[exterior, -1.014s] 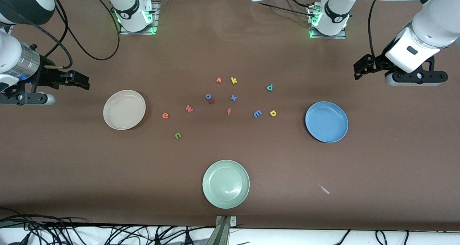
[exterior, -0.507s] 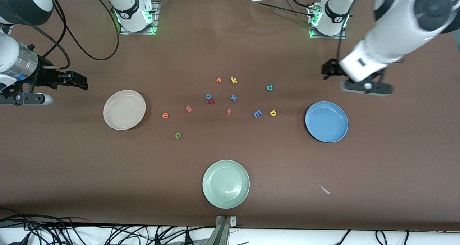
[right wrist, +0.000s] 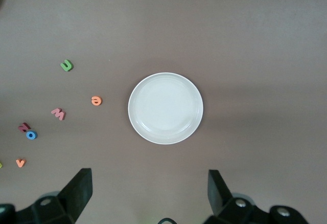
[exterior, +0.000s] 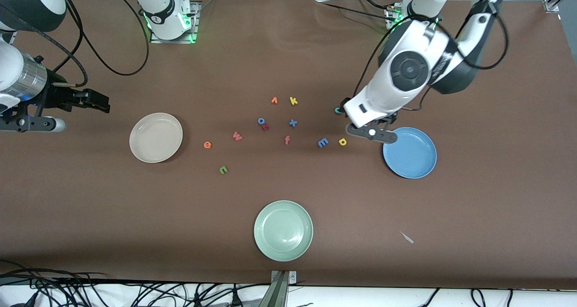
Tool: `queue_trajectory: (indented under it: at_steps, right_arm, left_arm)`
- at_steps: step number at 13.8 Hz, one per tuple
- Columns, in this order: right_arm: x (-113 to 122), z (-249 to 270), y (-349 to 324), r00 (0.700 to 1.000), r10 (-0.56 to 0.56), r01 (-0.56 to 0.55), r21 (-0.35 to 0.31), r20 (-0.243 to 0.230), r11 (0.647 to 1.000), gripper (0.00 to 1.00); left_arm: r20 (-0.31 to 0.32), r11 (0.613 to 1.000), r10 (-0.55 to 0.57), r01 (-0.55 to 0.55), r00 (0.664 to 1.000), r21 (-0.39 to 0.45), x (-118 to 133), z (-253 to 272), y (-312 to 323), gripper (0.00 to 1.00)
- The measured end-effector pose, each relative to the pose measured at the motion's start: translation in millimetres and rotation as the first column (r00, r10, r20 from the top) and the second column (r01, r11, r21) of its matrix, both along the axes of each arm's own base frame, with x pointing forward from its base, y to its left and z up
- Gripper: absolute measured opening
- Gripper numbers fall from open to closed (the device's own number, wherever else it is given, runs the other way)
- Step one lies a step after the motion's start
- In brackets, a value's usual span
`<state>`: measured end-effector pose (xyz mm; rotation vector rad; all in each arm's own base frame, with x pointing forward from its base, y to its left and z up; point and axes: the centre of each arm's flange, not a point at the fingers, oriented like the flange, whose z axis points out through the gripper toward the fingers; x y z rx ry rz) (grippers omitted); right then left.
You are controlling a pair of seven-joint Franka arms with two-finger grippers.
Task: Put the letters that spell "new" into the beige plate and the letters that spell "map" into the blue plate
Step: 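Move the left gripper to the blue E while the right gripper reaches letters, then grasp the blue E with the left gripper while the right gripper lowers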
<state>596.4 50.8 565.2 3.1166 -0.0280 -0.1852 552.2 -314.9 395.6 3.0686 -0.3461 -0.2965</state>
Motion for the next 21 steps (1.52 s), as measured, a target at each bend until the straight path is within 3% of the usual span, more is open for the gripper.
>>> queue_trajectory:
  at_steps: [6, 11, 15, 20, 21]
  right_arm:
    - [9.8, -29.3, 65.0, 0.995, 0.102, -0.102, 0.007, 0.007, 0.995, 1.00]
    - [26.5, -86.5, 103.7, 0.988, 0.150, -0.150, 0.011, -0.021, 0.989, 1.00]
    - [38.4, -141.9, 123.0, 0.996, 0.086, -0.085, 0.021, -0.027, 0.996, 1.00]
    - [24.8, -213.2, 146.7, 1.000, 0.024, -0.024, 0.023, 0.020, 0.999, 1.00]
    - [19.9, -227.5, 149.2, 0.999, 0.016, -0.016, 0.025, 0.031, 1.000, 1.00]
  left_arm:
    - [0.042, 0.988, -0.139, 0.141, 0.989, -0.056, -19.0, -90.1, -80.3, 1.00]
    - [0.098, 0.944, -0.309, 0.318, 0.946, -0.090, -26.9, -156.9, -79.0, 1.00]
    - [0.125, 0.900, -0.425, 0.433, 0.896, -0.045, -42.7, -192.0, -71.2, 1.00]
    - [0.153, 0.869, -0.486, 0.495, 0.860, -0.021, -51.8, -215.6, -83.6, 0.98]
    - [0.159, 0.865, -0.492, 0.501, 0.856, -0.020, -51.8, -220.5, -83.8, 0.92]
